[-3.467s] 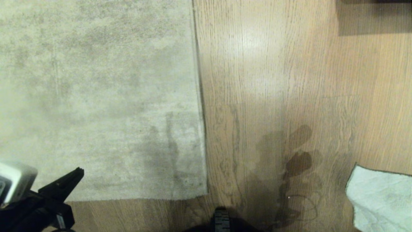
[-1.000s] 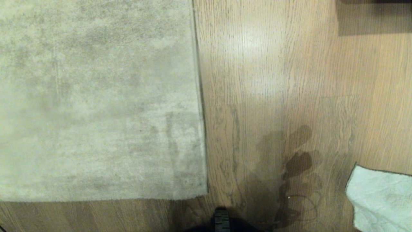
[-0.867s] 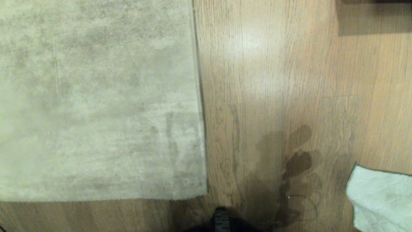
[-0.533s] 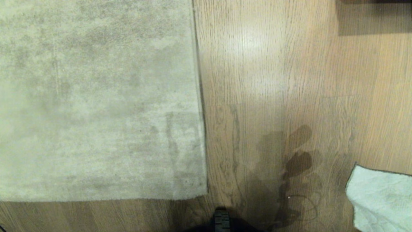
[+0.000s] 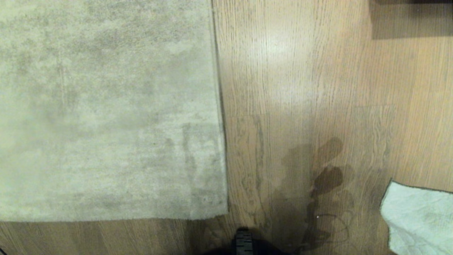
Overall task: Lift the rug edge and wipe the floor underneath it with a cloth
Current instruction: Put down the rag
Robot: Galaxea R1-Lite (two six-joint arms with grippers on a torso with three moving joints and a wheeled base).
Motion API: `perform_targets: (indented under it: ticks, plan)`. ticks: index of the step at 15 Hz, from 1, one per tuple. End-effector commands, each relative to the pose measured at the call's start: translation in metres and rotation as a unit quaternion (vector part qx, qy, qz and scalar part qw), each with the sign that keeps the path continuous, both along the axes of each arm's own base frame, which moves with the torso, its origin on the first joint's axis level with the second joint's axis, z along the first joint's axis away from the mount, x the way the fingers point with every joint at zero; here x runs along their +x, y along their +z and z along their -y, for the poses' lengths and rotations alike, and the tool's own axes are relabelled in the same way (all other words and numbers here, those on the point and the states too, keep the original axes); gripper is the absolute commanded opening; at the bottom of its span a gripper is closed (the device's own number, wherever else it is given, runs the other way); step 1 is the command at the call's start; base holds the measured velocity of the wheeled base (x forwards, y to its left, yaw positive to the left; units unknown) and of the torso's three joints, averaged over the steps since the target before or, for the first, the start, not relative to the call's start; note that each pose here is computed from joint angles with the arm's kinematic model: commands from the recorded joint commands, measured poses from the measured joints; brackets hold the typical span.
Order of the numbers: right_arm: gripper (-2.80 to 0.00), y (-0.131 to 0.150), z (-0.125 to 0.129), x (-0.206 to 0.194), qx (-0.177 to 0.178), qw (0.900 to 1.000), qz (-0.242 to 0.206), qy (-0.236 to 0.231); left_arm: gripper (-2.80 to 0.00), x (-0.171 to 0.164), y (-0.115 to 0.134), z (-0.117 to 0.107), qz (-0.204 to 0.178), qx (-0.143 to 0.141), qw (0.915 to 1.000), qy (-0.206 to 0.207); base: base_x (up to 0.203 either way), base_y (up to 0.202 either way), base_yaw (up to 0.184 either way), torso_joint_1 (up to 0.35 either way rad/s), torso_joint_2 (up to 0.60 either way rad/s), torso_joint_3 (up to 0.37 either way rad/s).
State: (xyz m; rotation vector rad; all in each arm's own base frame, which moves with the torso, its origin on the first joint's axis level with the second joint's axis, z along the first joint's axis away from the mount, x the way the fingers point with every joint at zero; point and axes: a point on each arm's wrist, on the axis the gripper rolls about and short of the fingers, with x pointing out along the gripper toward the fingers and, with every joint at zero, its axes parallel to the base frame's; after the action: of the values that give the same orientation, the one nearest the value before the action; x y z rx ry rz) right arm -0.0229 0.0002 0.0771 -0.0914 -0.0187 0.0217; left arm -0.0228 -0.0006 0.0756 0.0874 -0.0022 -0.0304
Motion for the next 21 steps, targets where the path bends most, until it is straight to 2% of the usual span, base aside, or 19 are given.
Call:
perform_targets:
  ticks: [1,21]
  plan:
    - [-2.80,0.0002,0.0000,0.0001,0.000,1.000,0.000,0.000,-2.80,0.0001,0.0001,-0.0002,0.000,-0.002,1.0000,0.004,0.000,0.000,0.000,0.000,0.00,0.000]
    - [-2.80,0.0001,0.0000,0.0001,0.000,1.000,0.000,0.000,-2.80,0.0001,-0.0001,-0.0003,-0.001,-0.010,0.9999,0.007,0.000,0.000,0.000,0.000,0.00,0.000]
